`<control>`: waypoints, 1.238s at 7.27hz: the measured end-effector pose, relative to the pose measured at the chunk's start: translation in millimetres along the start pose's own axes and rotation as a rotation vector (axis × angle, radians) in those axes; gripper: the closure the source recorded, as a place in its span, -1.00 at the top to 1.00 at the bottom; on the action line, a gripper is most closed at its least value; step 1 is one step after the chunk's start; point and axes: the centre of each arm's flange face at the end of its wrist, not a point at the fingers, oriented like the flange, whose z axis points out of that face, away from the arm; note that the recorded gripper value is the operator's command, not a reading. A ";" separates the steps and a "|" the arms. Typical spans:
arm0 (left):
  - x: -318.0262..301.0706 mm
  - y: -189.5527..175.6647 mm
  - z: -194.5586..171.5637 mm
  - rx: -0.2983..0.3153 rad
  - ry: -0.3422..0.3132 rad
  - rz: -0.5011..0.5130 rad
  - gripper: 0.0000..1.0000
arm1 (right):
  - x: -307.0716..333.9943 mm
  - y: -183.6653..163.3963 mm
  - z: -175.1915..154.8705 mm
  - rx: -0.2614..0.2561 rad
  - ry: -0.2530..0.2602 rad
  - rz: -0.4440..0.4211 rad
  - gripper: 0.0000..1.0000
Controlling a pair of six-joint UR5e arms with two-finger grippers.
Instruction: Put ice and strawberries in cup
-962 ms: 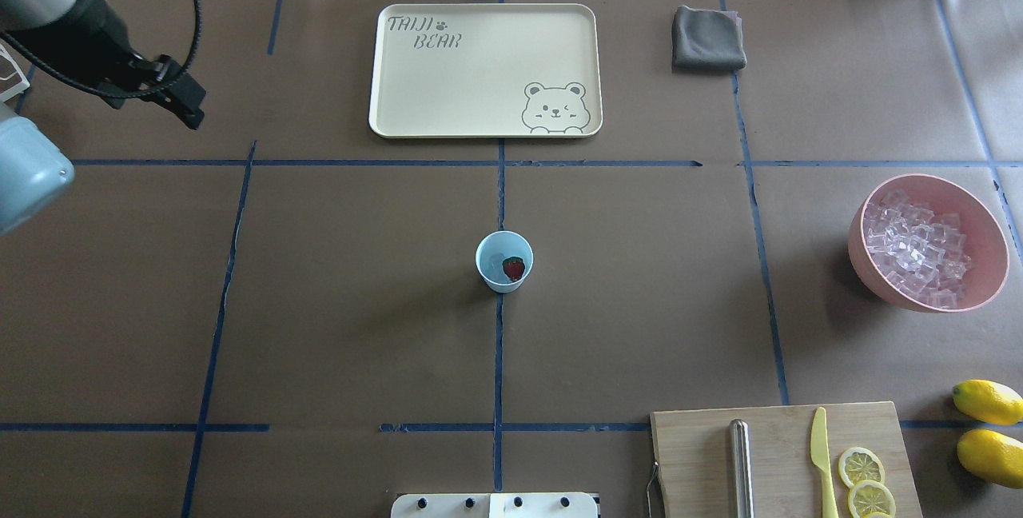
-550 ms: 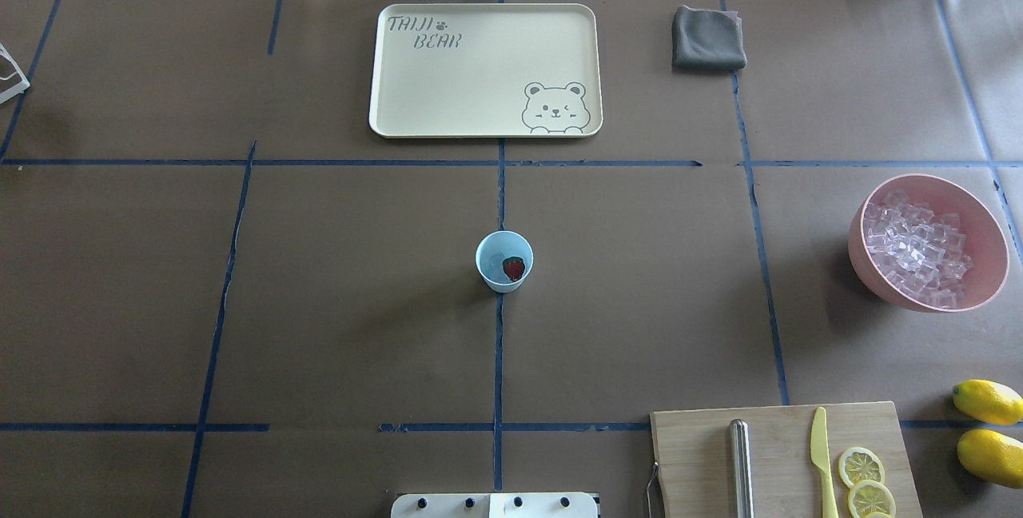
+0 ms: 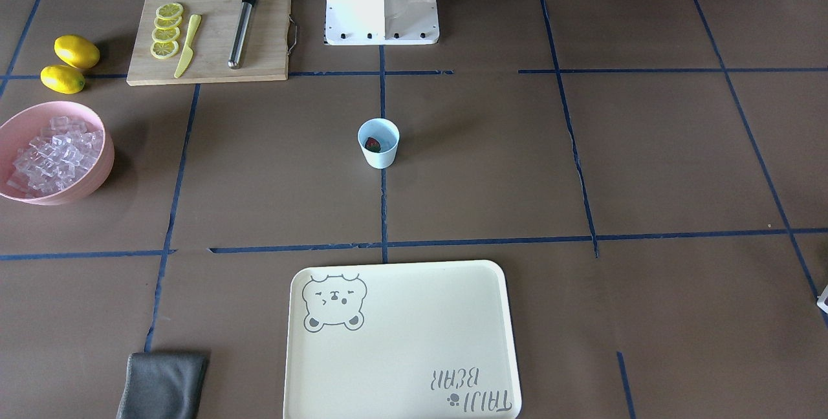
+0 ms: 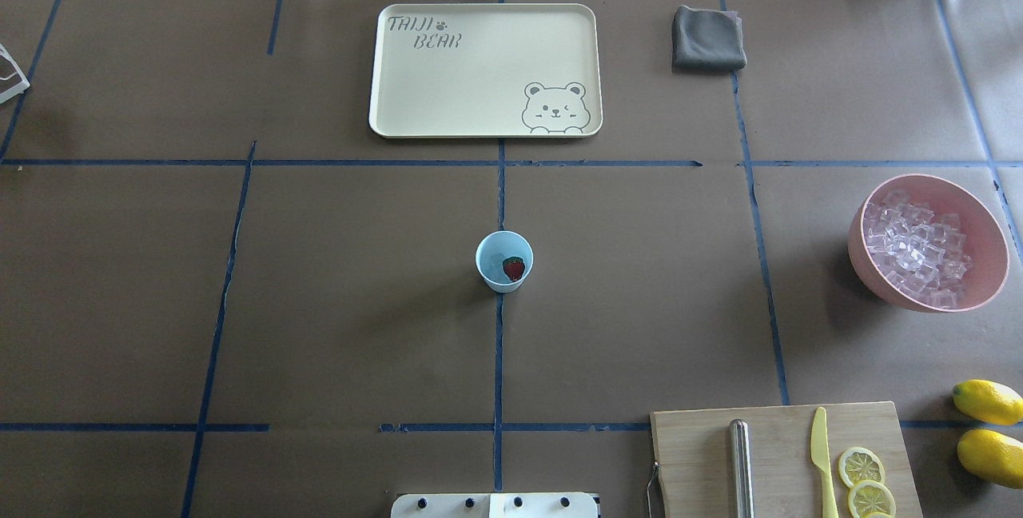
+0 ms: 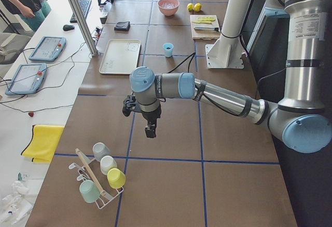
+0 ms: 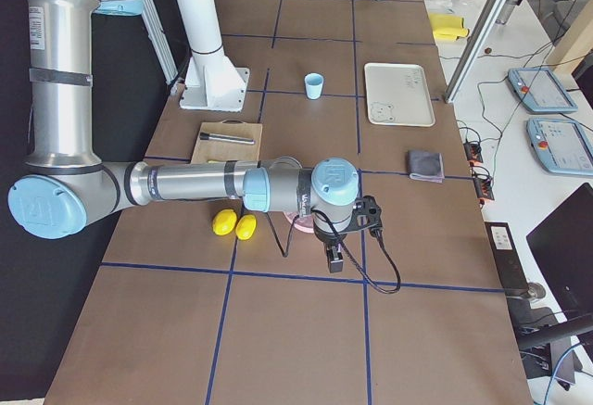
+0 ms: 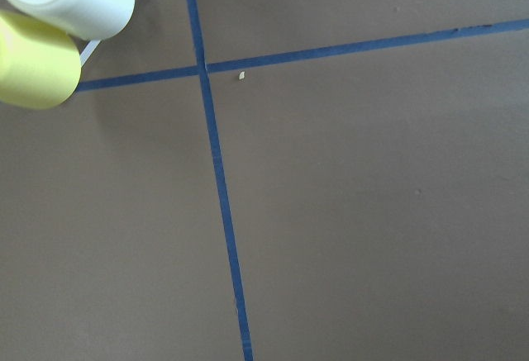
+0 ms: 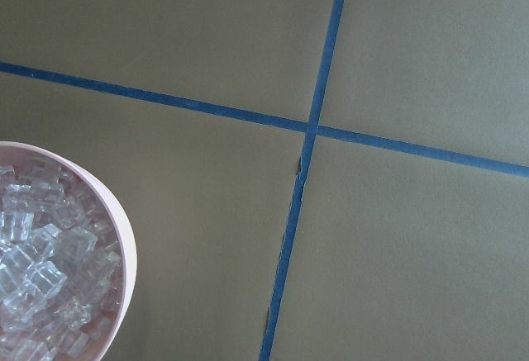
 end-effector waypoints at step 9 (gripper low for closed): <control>-4.0 1.3 1.8 0.003 -0.003 -0.001 1.00 | 3.9 23.3 5.2 0.009 0.008 -0.018 1.00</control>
